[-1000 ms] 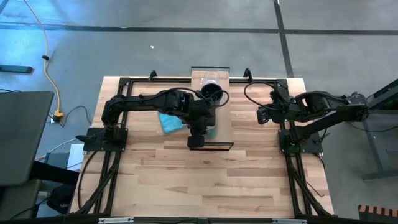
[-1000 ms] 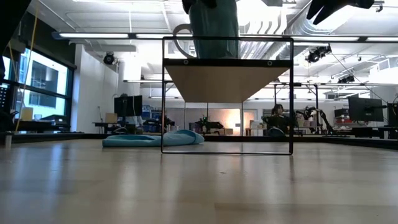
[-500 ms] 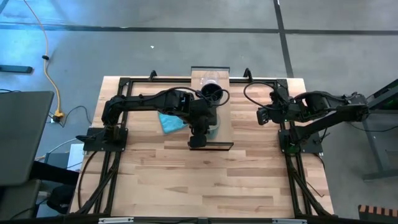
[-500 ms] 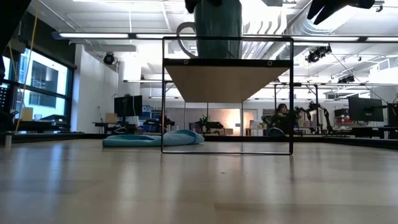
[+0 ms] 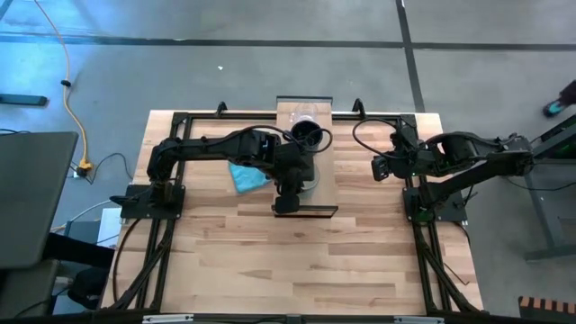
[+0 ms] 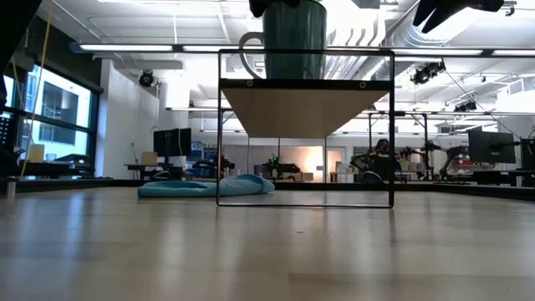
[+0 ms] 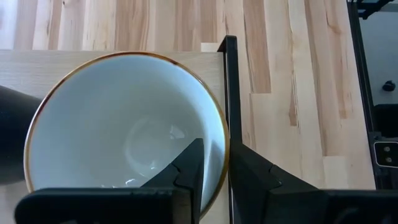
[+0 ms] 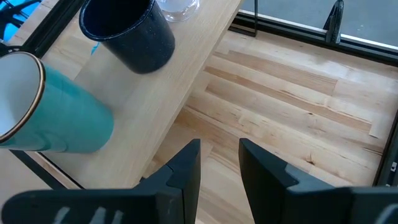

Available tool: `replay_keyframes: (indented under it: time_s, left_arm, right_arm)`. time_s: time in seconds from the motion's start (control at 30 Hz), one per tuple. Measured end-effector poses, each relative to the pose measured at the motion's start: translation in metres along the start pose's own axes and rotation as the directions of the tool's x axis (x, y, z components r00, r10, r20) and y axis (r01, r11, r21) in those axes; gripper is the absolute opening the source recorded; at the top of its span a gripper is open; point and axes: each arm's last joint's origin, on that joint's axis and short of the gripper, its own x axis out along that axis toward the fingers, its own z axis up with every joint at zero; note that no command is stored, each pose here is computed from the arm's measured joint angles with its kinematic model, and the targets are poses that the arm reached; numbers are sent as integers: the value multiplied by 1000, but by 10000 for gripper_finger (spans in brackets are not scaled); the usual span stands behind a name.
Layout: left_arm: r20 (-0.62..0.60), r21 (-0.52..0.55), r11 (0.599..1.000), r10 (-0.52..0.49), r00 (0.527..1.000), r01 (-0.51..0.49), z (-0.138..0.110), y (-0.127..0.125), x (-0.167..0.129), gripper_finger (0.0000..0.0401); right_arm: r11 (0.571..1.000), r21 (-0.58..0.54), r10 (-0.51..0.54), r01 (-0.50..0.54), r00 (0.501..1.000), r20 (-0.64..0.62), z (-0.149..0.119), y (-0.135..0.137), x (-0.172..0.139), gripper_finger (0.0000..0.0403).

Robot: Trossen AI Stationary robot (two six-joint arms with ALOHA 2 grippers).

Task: Stack small to large cups/mugs on shelf
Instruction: Put the light blue mug on the shelf

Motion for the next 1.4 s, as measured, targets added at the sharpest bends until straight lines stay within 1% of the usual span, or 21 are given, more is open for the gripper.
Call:
replay_keyframes:
  time_s: [0.6, 0.83, 1.0, 1.23, 1.3, 1.4]
  left_arm:
    - [20, -2, 999, -39, 999, 39, 2, -1, 0, 60]
    - [27, -20, 999, -40, 999, 41, 3, -1, 0, 60]
    - [47, -18, 998, -52, 998, 53, 5, -2, 0, 60]
    - [45, -18, 998, -58, 997, 59, 4, -2, 0, 61]
    - [42, -19, 998, -58, 997, 59, 4, -2, 0, 66]
    - [39, -20, 998, -58, 998, 59, 4, -2, 0, 84]
  right_arm:
    - [1000, -3, 0, 0, 1000, 0, 0, 0, 0, 101]
    - [1000, -3, 0, 0, 1000, 0, 0, 0, 0, 101]
    - [1000, -4, 0, 0, 1000, -1, 0, 0, 0, 101]
    - [1000, -8, 6, -6, 1000, -15, 0, 0, 0, 101]
    - [1000, -8, 6, -6, 1000, -15, 0, 0, 0, 101]
    - [1000, -8, 6, -6, 1000, -15, 0, 0, 0, 101]
